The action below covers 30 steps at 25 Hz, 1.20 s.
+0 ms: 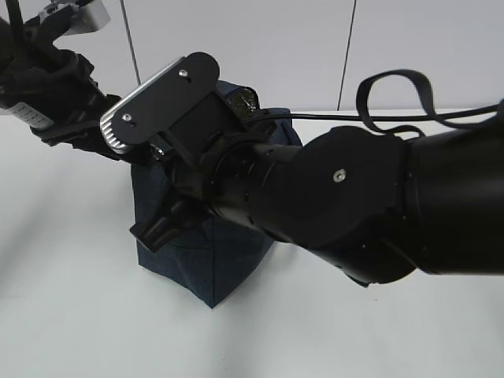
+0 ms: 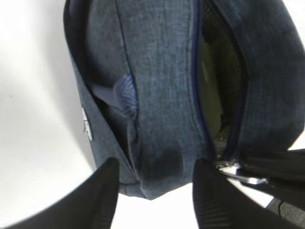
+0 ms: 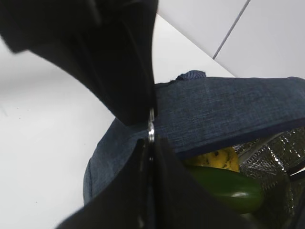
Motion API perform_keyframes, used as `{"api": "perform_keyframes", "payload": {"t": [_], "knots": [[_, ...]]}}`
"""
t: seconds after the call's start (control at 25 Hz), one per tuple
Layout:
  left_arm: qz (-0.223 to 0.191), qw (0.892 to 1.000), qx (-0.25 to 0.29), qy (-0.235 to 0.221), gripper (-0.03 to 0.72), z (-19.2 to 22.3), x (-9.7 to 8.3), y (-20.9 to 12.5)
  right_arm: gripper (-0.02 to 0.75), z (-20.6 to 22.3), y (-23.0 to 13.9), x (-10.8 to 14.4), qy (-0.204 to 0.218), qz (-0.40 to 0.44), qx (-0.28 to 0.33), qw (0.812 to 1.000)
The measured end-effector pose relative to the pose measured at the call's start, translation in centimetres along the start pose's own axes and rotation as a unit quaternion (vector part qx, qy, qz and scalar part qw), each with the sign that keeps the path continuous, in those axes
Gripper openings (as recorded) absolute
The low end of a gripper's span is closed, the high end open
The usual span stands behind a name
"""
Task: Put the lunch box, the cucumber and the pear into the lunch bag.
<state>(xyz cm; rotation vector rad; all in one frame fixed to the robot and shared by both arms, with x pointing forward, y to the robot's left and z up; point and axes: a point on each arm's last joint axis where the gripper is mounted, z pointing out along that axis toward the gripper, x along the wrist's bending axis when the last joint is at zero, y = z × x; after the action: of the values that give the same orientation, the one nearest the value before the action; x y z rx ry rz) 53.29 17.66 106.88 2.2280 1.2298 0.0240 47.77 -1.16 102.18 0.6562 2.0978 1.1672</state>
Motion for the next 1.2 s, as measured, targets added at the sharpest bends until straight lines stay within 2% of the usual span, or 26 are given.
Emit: {"api": "perform_keyframes", "payload": {"t": [0.16, 0.44, 0.8, 0.88, 1.04, 1.2], "knots": [[-0.001, 1.000, 0.000, -0.003, 0.275, 0.0, -0.1, 0.0, 0.000, 0.0, 0.0, 0.0, 0.000, -0.001, 0.000, 1.000], [-0.009, 1.000, 0.020, -0.007, 0.273, 1.5, 0.2, -1.0, 0.000, 0.0, 0.0, 0.0, 0.000, -0.001, 0.000, 1.000], [-0.010, 1.000, 0.013, -0.026, 0.262, 2.4, 0.3, -0.8, 0.000, 0.0, 0.0, 0.0, 0.000, -0.001, 0.000, 1.000], [-0.014, 0.999, 0.015, -0.028, 0.222, 2.7, 0.4, -0.9, 0.000, 0.0, 0.0, 0.0, 0.000, -0.001, 0.000, 1.000], [-0.015, 0.999, 0.017, -0.029, 0.057, 3.0, 0.5, -0.9, 0.000, 0.0, 0.0, 0.0, 0.000, -0.001, 0.000, 1.000], [-0.015, 0.999, 0.018, -0.030, 0.013, 3.0, 0.5, -0.9, 0.000, 0.0, 0.0, -0.1, -0.007, -0.001, -0.002, 1.000]]}}
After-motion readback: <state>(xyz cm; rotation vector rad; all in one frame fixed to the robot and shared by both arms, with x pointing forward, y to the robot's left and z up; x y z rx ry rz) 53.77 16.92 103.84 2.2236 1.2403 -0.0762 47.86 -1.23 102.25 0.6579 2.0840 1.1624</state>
